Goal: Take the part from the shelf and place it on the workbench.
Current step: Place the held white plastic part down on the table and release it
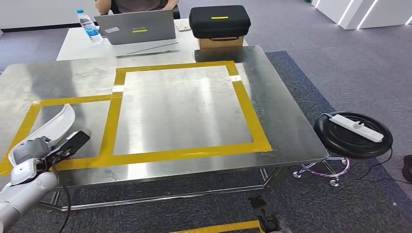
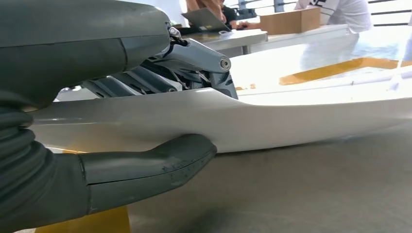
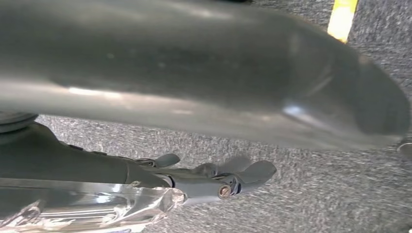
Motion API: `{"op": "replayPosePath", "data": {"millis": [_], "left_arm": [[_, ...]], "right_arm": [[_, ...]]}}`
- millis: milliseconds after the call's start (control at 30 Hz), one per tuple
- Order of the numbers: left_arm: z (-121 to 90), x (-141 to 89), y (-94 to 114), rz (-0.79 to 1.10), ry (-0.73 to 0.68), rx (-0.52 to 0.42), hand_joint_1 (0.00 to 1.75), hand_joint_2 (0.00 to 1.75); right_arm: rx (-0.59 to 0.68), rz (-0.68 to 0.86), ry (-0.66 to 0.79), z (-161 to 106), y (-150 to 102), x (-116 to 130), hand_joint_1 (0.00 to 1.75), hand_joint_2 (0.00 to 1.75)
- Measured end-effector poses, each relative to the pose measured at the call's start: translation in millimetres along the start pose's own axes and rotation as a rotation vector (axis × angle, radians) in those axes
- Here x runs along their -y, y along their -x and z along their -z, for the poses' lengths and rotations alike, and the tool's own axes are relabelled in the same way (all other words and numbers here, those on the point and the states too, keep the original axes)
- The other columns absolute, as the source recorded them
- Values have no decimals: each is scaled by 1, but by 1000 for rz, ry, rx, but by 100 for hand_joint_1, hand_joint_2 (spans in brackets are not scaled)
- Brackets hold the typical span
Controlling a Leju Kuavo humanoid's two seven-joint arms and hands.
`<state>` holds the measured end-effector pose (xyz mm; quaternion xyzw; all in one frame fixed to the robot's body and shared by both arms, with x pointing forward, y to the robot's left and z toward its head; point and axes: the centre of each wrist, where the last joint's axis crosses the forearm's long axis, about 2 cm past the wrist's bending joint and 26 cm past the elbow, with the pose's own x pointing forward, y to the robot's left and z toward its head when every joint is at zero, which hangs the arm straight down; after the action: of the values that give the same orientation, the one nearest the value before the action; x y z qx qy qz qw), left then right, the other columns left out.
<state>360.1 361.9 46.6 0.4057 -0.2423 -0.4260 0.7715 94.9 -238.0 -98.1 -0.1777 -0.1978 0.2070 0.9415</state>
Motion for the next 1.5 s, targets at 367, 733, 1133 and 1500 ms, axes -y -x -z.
{"op": "replayPosePath", "data": {"millis": [367,733,1133,1500], "left_arm": [[-4,5,-11,1,42,20,0,175],[-6,13,-11,6,29,82,0,175],[-13,2,-42,-16,-43,268,0,175],[-37,-96,-108,-358,-355,773,0,175]], "right_arm": [[0,-6,-3,0,0,1,0,0],[-8,10,5,0,4,0,0,0],[-1,24,13,0,5,1,0,0],[-12,52,34,-3,21,-1,0,0]]}}
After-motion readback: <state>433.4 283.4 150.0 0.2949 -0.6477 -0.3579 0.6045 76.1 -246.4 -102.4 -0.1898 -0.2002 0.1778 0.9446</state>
